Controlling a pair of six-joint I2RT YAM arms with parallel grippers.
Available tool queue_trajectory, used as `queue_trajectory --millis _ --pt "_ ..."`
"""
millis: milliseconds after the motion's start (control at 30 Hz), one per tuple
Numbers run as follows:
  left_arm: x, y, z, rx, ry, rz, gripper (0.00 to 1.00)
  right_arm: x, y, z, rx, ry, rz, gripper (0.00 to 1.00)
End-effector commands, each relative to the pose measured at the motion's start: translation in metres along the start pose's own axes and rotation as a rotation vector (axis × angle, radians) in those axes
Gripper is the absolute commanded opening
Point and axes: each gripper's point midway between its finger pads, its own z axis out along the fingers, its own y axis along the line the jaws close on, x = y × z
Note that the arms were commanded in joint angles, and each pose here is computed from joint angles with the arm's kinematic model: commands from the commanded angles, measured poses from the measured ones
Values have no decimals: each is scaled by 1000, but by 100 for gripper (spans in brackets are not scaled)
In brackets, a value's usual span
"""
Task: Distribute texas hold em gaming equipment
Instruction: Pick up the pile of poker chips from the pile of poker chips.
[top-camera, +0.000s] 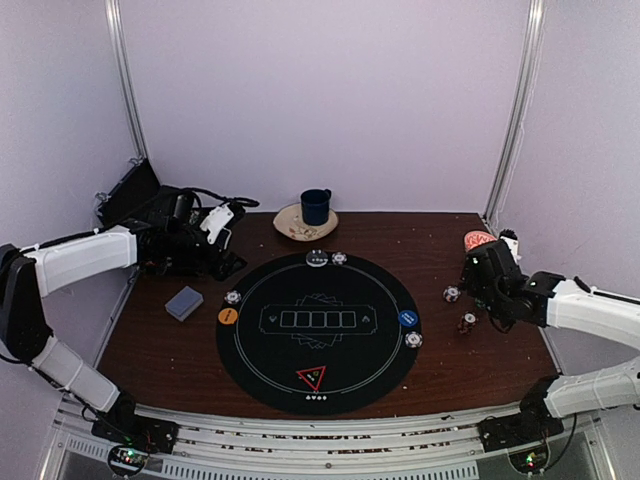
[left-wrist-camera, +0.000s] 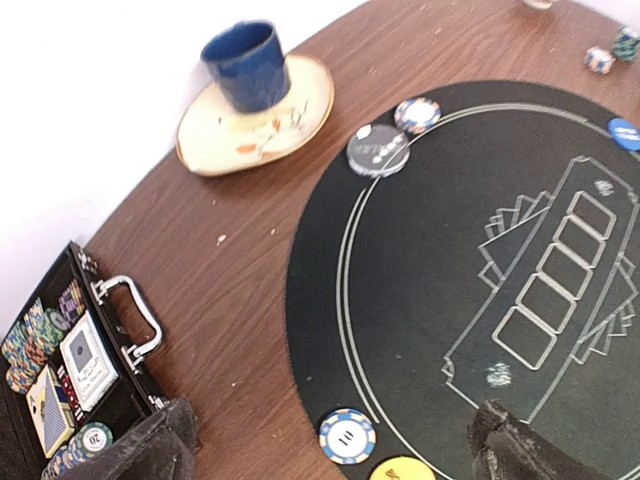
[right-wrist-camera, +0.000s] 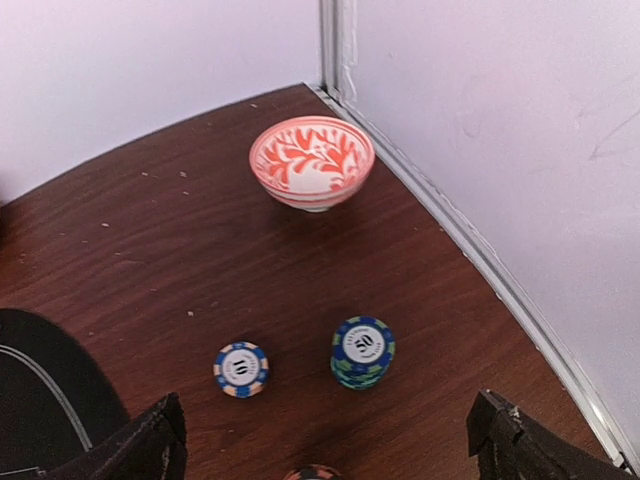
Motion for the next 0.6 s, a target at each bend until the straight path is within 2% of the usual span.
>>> queue_trajectory --millis 0,167,300,567 --pt "-32 -6 -24 5 -207 35 98 9 -14 25 43 90 25 100" --pt "-35 -21 -43 29 -311 66 98 11 -29 50 118 122 82 100" --pt "-36 -27 -50 33 -377 73 98 25 -22 70 101 188 137 100" --pt "-29 -30 -50 11 -439 68 98 34 -13 95 120 206 159 100"
